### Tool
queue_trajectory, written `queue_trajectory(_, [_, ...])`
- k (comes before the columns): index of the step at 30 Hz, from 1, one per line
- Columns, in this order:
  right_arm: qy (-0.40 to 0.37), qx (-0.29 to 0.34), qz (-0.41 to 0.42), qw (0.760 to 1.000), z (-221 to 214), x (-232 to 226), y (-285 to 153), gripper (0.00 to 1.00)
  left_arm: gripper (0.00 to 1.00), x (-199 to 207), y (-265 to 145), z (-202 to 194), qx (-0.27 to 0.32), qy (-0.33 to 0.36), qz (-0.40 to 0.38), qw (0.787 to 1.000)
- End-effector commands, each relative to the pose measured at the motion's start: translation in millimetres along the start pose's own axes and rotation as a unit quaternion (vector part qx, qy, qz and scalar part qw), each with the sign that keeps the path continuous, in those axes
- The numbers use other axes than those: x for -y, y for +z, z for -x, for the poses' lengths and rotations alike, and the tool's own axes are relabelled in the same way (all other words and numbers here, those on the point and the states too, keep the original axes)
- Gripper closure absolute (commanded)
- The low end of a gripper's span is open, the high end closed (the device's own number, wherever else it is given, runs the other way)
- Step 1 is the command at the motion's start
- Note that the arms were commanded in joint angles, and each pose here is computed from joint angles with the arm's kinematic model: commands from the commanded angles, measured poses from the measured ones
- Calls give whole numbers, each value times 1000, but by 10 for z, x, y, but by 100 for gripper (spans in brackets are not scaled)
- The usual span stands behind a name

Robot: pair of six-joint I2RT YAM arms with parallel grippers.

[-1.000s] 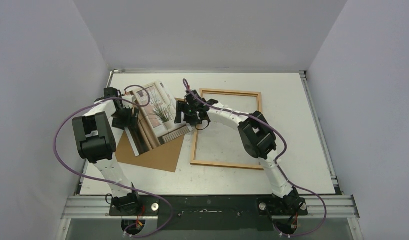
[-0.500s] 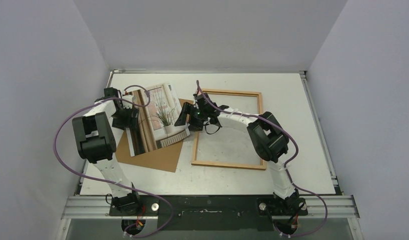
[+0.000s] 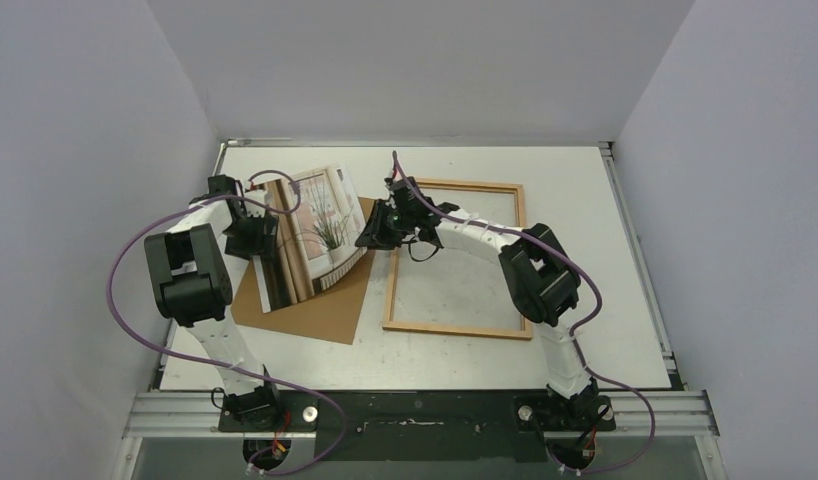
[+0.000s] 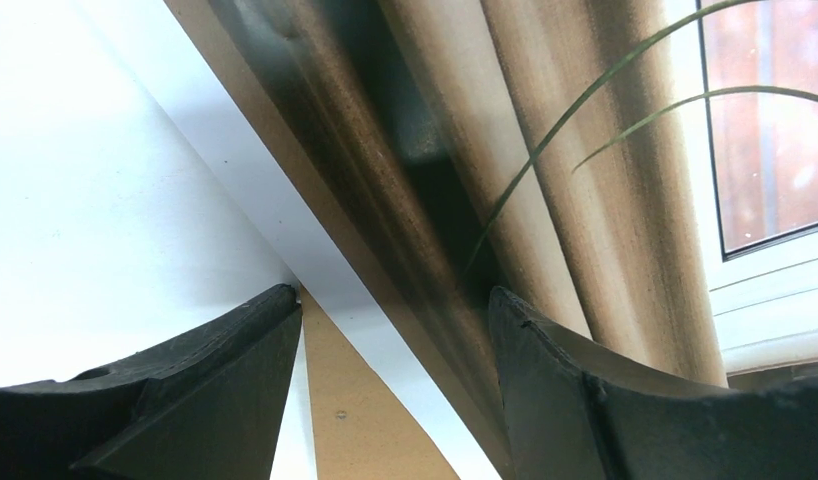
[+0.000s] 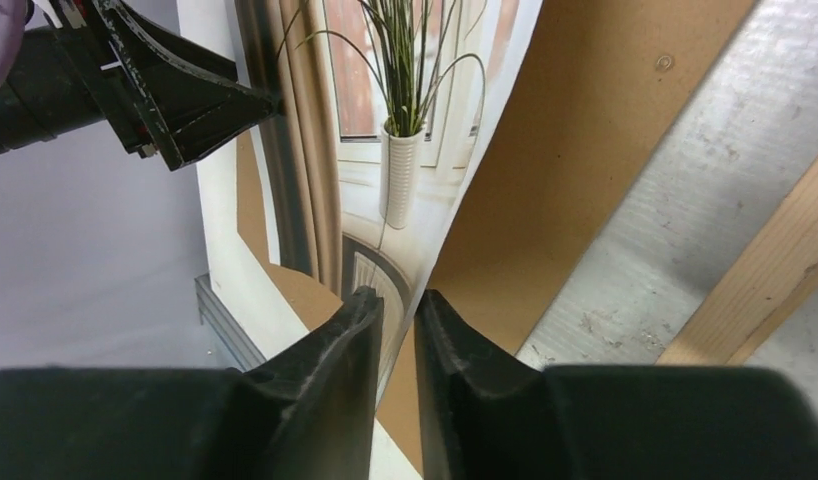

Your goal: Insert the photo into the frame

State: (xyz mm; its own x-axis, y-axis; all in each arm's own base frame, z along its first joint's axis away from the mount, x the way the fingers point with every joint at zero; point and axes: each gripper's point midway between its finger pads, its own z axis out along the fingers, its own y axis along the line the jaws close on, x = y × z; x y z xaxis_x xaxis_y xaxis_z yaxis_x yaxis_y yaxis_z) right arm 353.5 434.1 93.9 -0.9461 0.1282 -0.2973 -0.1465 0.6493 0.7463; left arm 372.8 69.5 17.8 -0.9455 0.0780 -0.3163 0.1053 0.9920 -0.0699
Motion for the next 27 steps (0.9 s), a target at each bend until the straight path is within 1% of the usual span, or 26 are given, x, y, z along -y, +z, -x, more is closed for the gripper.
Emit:
queue_trajectory(1, [-41,32,-17,999,196,-145,-59,85,34,153,-189,122,26,3,-27,999])
queue_trajectory(3, [-58,41,-23,997,262,-208,-97,93,32,194,-264,163,29,-1,-37,999])
queue_trajectory(4, [-70,46,-26,996,303,-256,-128,95,31,215,-317,192,31,-3,-41,999])
queue_trajectory(8, [-131,78,-37,988,518,-550,-379,95,18,306,-596,362,56,-14,-61,997])
queue_trajectory(11, [-187,113,-57,974,724,-834,-719,95,12,371,-870,498,81,-23,-75,994])
queue_trajectory(12, [-199,126,-61,970,785,-926,-868,95,5,392,-954,528,88,-26,-80,993])
queue_trajectory(13, [-206,136,-76,966,828,-953,-1014,95,3,395,-1049,576,98,-27,-80,992])
queue_trajectory(17, [-238,191,-124,944,1006,-1103,-1708,95,3,427,-1310,673,127,-28,-79,988])
queue_trajectory(20, [-257,239,-179,919,1120,-1153,-2350,95,3,462,-1408,694,138,-30,-82,987])
queue_trajectory(24, [-254,287,-245,891,1084,-1082,-3140,95,3,502,-1405,664,138,-31,-86,986])
queue_trajectory(27, [-249,301,-278,878,961,-987,-3534,95,4,530,-1371,629,134,-31,-90,986])
